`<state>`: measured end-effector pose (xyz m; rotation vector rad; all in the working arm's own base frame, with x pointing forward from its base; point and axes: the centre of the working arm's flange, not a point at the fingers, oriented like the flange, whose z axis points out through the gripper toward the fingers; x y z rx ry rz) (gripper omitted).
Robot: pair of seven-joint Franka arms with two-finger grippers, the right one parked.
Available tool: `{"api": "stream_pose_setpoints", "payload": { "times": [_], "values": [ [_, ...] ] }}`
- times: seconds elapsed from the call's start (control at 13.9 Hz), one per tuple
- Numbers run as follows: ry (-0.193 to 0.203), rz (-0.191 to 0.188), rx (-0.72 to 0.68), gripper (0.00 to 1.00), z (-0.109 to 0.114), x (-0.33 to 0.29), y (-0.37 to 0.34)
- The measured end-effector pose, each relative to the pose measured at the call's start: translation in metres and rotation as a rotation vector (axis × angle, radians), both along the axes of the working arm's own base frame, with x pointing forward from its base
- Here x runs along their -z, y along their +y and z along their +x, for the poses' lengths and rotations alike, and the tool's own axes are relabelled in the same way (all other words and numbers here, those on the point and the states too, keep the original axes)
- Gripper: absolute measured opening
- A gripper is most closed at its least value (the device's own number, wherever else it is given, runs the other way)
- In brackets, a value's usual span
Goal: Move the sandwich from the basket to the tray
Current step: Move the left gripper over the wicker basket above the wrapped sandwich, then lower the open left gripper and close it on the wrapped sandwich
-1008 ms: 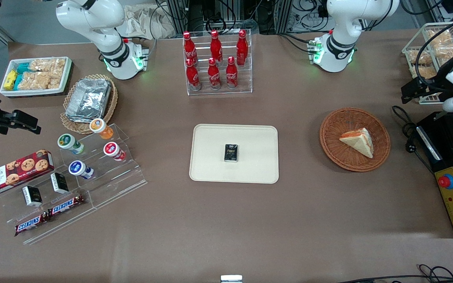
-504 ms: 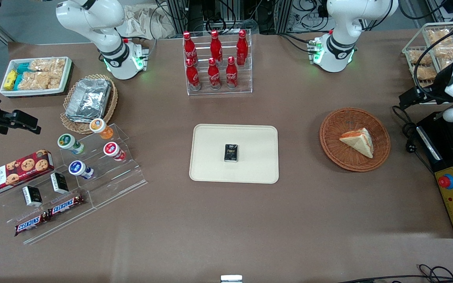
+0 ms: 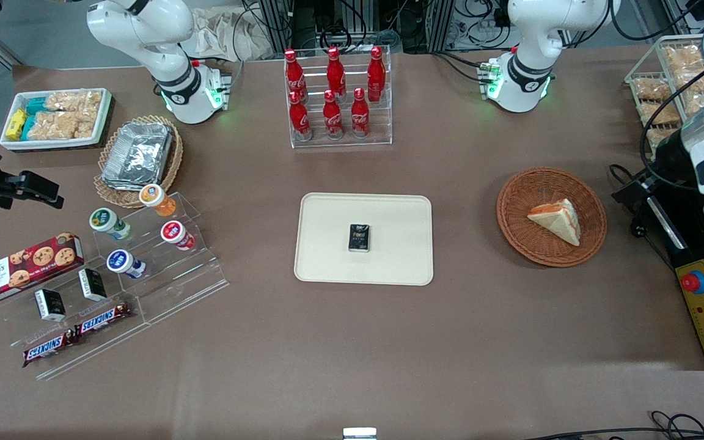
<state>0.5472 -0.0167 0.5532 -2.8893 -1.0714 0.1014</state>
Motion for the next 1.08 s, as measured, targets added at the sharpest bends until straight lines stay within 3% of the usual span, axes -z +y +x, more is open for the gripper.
{"api": "stream_pose_setpoints", "payload": {
  "times": [0.58,0.79,1.08],
  "values": [
    [-0.012,0.012,-0.305,1.00,-0.034,0.130,0.022],
    [-0.003,0.012,-0.355,1.00,-0.045,0.162,0.034],
    [-0.028,0.009,-0.401,1.00,-0.054,0.202,0.041]
  ]
}}
